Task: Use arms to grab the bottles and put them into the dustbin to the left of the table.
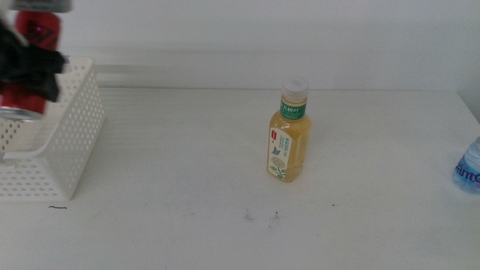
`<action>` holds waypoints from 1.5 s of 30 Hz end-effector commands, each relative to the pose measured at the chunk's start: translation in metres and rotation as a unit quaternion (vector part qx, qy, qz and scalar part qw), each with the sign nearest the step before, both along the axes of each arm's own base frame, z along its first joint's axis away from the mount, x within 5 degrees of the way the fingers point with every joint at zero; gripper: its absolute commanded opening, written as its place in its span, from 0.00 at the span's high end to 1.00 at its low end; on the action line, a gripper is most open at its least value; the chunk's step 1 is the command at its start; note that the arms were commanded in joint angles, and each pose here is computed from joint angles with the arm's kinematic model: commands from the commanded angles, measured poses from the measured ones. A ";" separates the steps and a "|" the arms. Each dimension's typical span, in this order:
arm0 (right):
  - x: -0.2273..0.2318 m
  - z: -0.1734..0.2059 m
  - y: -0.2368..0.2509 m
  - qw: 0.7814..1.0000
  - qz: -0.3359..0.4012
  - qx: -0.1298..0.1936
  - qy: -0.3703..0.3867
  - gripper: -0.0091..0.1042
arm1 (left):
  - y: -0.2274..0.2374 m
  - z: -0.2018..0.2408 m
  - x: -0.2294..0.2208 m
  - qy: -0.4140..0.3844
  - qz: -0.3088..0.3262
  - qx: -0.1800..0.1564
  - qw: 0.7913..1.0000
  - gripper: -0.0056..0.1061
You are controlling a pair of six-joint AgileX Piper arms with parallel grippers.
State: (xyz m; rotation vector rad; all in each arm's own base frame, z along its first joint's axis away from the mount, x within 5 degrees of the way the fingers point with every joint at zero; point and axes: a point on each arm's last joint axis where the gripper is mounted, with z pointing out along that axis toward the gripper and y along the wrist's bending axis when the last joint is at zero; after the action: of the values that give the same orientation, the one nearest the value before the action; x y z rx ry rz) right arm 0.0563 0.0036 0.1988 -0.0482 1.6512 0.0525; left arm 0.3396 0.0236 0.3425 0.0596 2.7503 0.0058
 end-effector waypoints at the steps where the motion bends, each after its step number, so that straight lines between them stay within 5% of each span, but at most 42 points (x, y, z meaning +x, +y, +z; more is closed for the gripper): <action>1: 0.000 0.000 0.000 1.000 -0.002 -0.005 -0.006 0.11 | 0.026 0.005 0.014 -0.001 -0.001 0.019 1.000 0.94; 9: 0.000 0.000 0.000 1.000 -0.002 -0.005 -0.006 0.11 | 0.078 -0.046 0.053 0.057 -0.013 0.044 0.997 0.94; 18: 0.000 0.000 0.000 1.000 -0.002 -0.005 -0.006 0.11 | 0.090 -0.098 0.075 0.088 -0.021 0.036 0.995 0.89; 22: 0.000 0.000 0.000 1.000 -0.002 -0.005 -0.006 0.11 | 0.090 -0.102 0.079 0.075 -0.018 0.037 0.996 0.73; 30: 0.000 0.000 0.000 1.000 -0.002 -0.005 -0.006 0.11 | 0.089 -0.096 0.077 0.085 -0.015 0.026 0.996 0.14; 32: 0.000 0.000 0.000 1.000 -0.002 -0.005 -0.006 0.11 | 0.088 -0.087 0.072 0.087 -0.007 0.022 0.996 0.11; 41: 0.000 0.000 0.000 1.000 -0.002 -0.005 -0.006 0.11 | 0.018 -0.003 0.026 -0.073 -0.049 0.022 0.996 0.11; 45: 0.000 0.000 0.000 1.000 -0.002 -0.005 -0.006 0.11 | -0.053 0.006 -0.025 -0.225 -0.127 0.019 0.966 0.11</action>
State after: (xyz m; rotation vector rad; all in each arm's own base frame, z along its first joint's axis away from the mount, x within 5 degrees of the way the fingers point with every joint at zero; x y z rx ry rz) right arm 0.0563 0.0036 0.1988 -0.0482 1.6512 0.0525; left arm 0.3359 -0.0024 0.3406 0.3317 2.4186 0.0475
